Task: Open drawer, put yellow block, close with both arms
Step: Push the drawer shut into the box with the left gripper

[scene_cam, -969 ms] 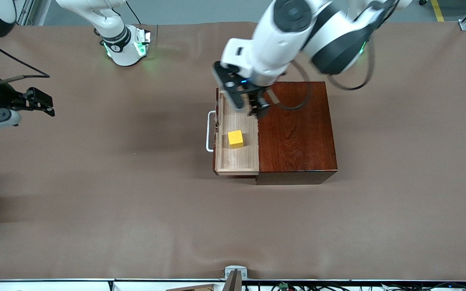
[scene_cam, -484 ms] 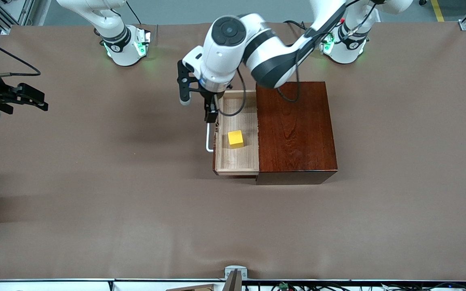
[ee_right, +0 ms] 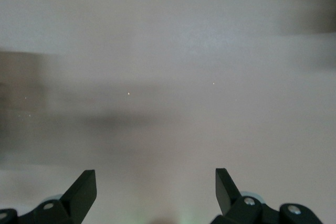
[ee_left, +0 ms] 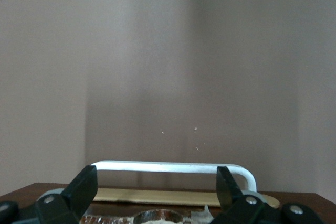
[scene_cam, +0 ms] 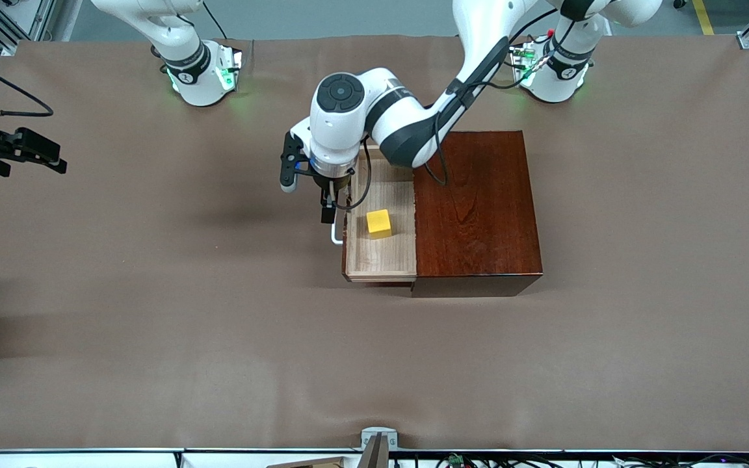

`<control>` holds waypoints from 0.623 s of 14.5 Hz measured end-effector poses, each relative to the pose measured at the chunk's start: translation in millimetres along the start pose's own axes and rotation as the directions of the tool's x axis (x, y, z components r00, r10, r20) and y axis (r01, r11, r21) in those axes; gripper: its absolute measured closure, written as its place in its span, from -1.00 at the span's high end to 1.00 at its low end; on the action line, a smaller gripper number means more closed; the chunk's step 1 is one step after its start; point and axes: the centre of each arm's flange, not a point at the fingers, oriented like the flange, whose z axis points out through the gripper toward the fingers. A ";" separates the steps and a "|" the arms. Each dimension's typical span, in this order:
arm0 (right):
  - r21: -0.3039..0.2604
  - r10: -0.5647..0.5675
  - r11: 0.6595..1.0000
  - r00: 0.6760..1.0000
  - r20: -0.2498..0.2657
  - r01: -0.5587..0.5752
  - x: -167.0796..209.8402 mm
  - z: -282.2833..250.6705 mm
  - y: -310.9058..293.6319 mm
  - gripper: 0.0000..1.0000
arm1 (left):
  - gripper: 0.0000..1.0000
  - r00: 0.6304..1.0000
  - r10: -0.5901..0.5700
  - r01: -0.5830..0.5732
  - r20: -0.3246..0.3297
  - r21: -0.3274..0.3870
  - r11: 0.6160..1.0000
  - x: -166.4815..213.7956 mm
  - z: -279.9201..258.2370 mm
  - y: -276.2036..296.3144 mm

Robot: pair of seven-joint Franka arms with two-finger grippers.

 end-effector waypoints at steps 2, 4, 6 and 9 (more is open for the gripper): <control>-0.001 0.004 1.000 1.000 -0.009 -0.004 1.1 0.0 0.1 1.00 | 1.00 1.000 -0.010 0.010 0.014 0.000 1.000 -6.8 9.3 -6.4; 0.000 0.044 0.999 0.999 -0.006 -0.044 1.2 1.1 -0.2 1.00 | 1.00 0.999 -0.017 0.017 0.031 0.002 1.000 -15.1 18.7 -13.8; 0.000 0.080 0.997 0.997 -0.006 -0.080 1.2 1.5 -0.5 1.00 | 1.00 0.999 -0.016 0.016 0.035 0.002 1.000 -17.5 24.2 -15.8; 0.000 0.143 0.990 0.990 -0.006 -0.143 1.2 1.5 -0.3 1.00 | 1.00 0.999 -0.015 0.015 0.036 0.001 1.000 -17.5 25.5 -15.5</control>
